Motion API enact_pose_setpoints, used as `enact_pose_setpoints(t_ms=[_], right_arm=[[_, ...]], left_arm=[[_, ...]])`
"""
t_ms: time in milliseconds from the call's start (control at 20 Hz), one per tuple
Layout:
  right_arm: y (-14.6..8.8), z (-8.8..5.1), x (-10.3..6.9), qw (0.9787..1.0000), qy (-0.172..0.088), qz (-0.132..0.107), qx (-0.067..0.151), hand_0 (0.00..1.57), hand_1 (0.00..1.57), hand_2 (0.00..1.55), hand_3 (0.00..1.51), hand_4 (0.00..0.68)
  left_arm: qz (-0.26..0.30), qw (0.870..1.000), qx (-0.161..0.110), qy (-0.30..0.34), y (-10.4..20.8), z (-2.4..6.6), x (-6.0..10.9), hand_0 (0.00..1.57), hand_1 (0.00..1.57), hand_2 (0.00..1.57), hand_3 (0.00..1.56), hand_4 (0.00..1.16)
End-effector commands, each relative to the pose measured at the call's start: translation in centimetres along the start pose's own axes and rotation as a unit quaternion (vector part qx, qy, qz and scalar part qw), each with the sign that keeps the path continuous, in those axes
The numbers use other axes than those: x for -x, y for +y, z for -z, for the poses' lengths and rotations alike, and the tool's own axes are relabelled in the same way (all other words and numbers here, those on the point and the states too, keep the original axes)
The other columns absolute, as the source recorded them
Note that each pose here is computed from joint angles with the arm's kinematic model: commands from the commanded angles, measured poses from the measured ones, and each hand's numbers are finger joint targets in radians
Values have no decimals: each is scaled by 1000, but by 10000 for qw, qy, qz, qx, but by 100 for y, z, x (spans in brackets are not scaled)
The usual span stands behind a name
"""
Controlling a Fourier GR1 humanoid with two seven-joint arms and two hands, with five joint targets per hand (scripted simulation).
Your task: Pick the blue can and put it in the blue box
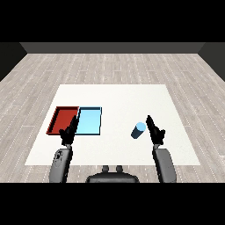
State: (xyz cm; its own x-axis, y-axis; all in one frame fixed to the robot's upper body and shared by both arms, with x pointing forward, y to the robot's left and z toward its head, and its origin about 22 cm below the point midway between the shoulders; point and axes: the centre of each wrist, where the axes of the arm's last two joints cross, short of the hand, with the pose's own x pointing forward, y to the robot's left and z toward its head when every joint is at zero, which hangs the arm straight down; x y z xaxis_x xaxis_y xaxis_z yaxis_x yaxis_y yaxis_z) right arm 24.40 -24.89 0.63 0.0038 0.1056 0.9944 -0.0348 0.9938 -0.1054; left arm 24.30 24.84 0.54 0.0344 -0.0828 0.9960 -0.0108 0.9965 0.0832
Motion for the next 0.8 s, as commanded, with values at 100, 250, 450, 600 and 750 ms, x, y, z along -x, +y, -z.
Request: enact_pose_setpoints(t_ms=[100,250,450,600,750], right_arm=[[-65,-97,14,9999,6,-73,103,0,0,0,0,0],[28,-70,30,9997,-15,-110,195,0,0,0,0,0],[-63,-117,-27,9873,-1260,899,-365,0,0,0,0,0],[-266,-166,-70,9844,-1459,871,-452,0,0,0,0,0],[-77,-221,-62,9859,-1331,889,-477,0,0,0,0,0]], left_arm=[[122,9998,-45,-166,45,8,-12,0,0,0,0,0],[199,9992,-139,-329,102,-61,-79,0,0,0,0,0],[-526,9805,116,-1892,47,-58,-83,0,0,0,0,0],[-685,9806,294,-1815,115,-41,-136,0,0,0,0,0],[-627,9799,243,-1880,14,88,-196,0,0,0,0,0]])
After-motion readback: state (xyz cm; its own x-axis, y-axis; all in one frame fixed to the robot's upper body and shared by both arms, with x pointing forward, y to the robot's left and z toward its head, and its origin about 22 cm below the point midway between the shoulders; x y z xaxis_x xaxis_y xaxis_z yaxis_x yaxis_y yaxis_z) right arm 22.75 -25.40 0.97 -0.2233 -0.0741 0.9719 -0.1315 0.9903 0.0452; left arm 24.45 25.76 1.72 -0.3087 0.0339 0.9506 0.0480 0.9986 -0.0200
